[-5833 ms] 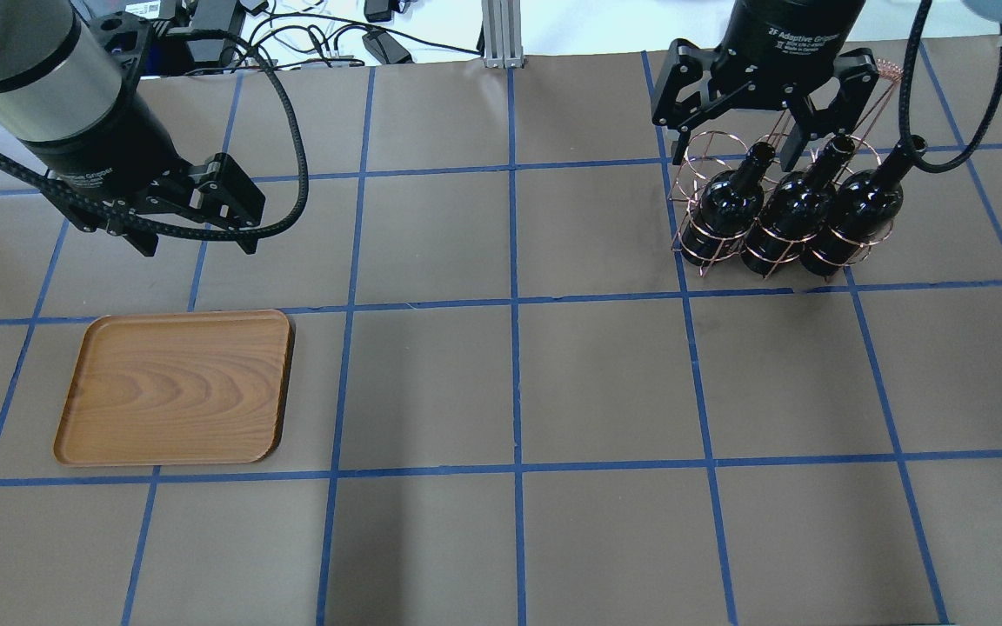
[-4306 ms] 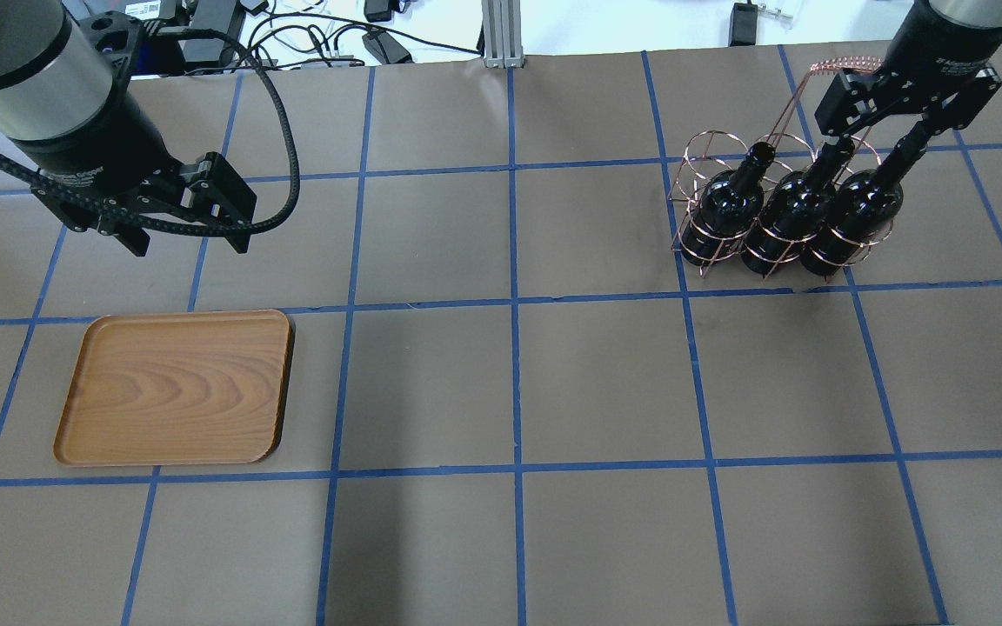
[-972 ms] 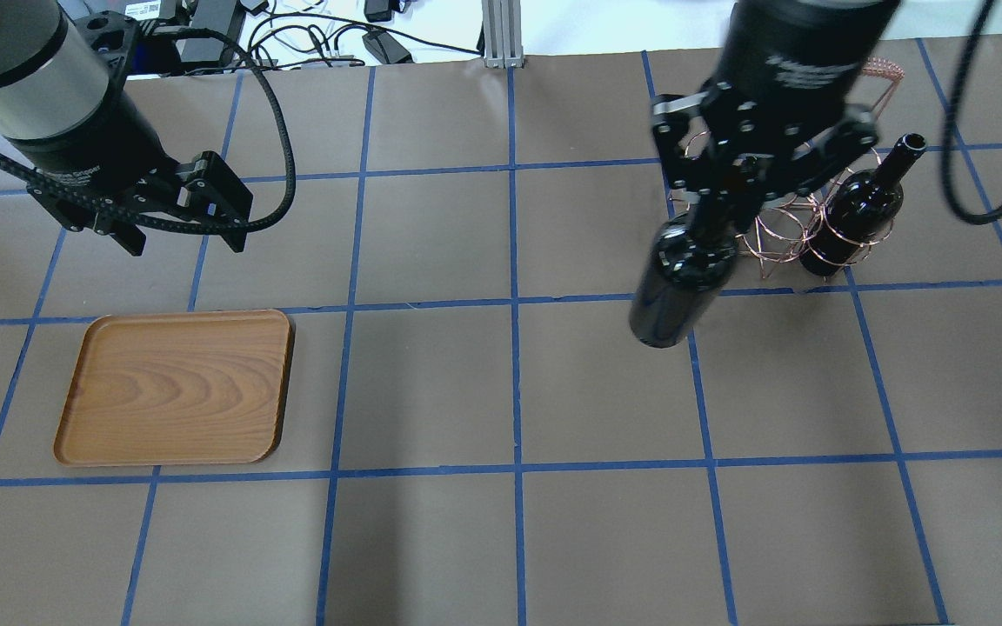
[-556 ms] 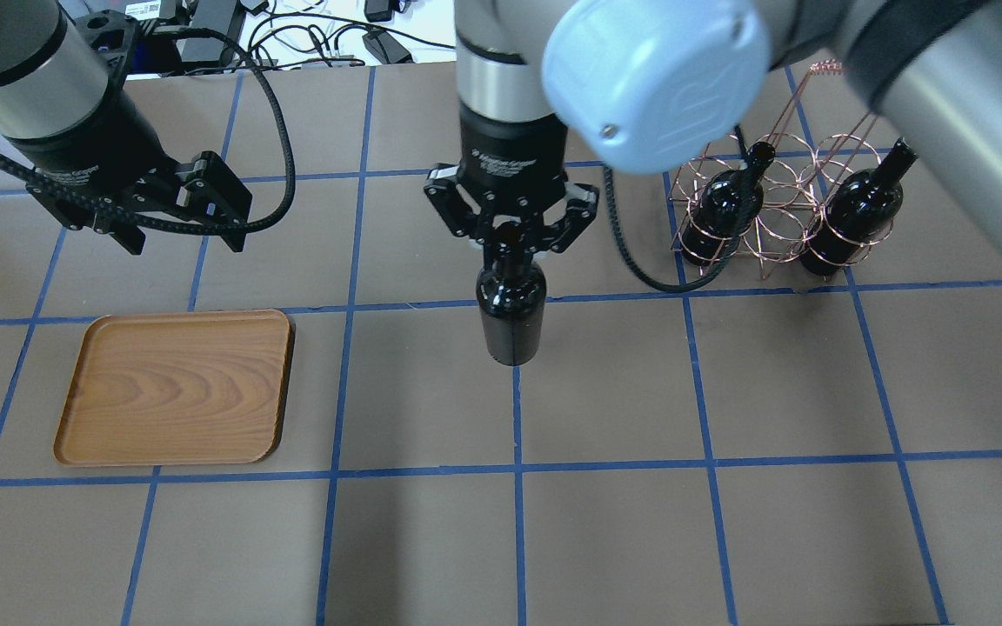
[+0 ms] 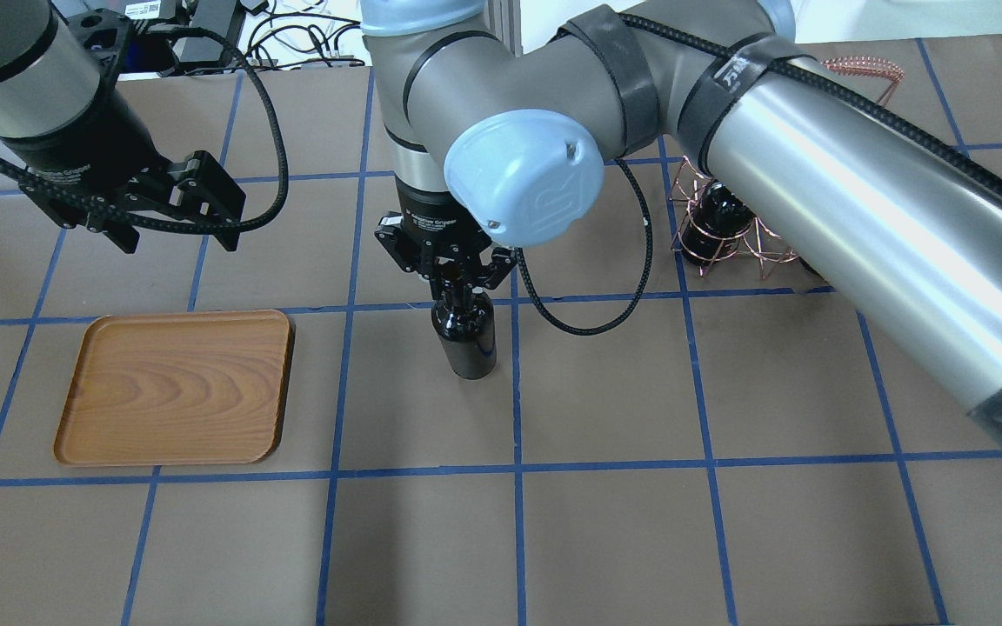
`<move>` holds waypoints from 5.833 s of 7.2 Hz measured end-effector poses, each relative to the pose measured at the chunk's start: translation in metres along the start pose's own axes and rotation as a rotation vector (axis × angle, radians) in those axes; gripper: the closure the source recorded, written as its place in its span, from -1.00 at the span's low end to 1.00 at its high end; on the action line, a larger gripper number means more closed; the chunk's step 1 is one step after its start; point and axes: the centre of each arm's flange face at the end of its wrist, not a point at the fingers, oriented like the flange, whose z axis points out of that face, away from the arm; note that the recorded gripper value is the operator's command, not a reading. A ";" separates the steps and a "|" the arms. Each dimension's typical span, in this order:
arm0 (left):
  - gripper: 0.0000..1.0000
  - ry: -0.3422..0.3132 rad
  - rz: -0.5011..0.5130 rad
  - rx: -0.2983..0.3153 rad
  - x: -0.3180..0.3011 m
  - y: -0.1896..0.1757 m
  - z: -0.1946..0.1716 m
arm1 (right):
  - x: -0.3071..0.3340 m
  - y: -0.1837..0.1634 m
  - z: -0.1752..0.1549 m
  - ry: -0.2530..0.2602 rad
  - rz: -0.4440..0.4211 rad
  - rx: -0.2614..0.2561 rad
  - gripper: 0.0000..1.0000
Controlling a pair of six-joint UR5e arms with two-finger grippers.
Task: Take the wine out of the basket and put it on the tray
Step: 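Carry the bottle toward the table center and stand it upright, releasing it, then move the left gripper over the standing bottle while the right arm withdraws to the rack, then lower the left gripper and close it on the bottle neck, then lift the bottle with the left gripper and lay it down on the wooden tray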
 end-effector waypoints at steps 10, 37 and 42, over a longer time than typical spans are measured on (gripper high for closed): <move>-1.00 0.008 0.049 0.032 0.019 -0.009 0.004 | 0.205 -0.085 -0.151 -0.010 -0.245 0.097 -1.00; 1.00 0.022 0.262 -0.006 0.205 -0.023 0.122 | 0.263 -0.066 -0.143 0.067 -0.332 0.124 -0.92; 1.00 -0.029 0.275 -0.032 0.051 -0.057 0.064 | 0.263 -0.065 -0.143 0.067 -0.332 0.122 -0.92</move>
